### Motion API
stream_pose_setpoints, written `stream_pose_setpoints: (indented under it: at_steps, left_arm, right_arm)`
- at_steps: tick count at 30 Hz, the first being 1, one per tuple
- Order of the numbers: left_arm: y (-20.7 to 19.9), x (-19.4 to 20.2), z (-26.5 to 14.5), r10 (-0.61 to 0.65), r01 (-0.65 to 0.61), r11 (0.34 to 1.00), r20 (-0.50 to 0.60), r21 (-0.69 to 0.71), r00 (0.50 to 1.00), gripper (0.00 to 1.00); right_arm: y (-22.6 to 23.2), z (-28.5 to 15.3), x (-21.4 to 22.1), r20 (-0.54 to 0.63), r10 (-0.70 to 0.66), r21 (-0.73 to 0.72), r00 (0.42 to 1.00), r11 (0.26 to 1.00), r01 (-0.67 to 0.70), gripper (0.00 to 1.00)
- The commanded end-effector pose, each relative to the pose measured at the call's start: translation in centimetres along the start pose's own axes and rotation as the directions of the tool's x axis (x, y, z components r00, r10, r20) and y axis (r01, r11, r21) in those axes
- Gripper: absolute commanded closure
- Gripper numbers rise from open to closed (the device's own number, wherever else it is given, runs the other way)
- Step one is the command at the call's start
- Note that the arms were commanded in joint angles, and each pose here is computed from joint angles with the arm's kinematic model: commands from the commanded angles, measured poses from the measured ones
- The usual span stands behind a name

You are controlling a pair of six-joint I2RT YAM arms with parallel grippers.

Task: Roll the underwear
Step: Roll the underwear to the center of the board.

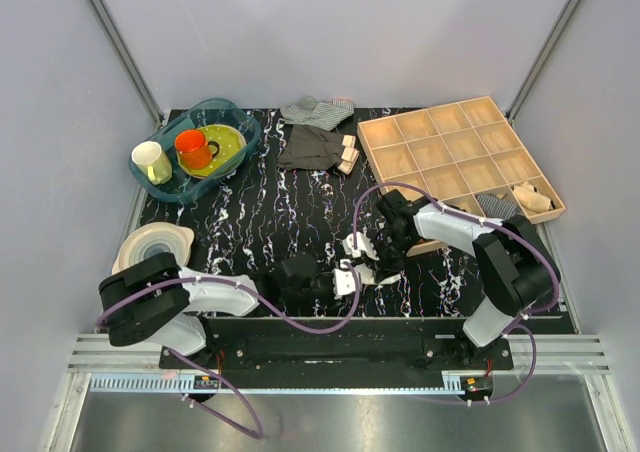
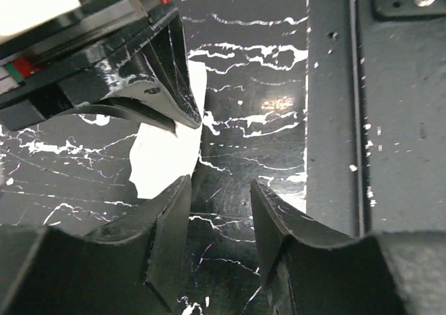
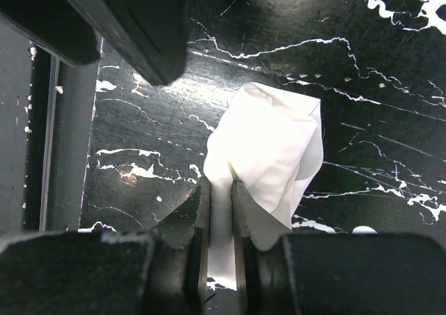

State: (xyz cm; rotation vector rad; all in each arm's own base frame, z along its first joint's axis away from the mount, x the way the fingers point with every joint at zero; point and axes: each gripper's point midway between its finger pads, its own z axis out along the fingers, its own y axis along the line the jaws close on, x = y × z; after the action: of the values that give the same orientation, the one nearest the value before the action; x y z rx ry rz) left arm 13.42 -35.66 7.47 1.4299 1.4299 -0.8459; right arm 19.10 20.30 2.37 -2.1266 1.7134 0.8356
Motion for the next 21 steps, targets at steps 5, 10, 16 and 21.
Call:
stream_pose_setpoints:
  at_steps: [5,10,16,21]
  left_arm:
    - [2.2,1.9,2.0,0.191,-0.214,0.971,-0.19,-0.103,0.963,0.55]
    - [2.9,1.3,3.4,0.219,-0.249,0.96,-0.209,-0.129,0.953,0.55]
    - [3.6,0.8,4.3,0.213,-0.248,0.956,-0.213,-0.156,0.954,0.53]
    - [3.6,1.0,4.6,0.215,-0.25,0.956,-0.216,-0.151,0.952,0.5]
  right_arm:
    - [0.6,0.1,0.1,0.011,0.065,-0.045,0.998,0.997,-0.065,0.84]
    - [0.6,-0.1,0.1,0.02,0.073,-0.041,0.997,0.997,-0.072,0.84]
    - [0.6,-0.1,0.3,0.019,0.084,-0.042,0.996,0.996,-0.083,0.84]
    - [0.7,-0.1,0.4,0.02,0.09,-0.044,0.996,0.995,-0.089,0.84]
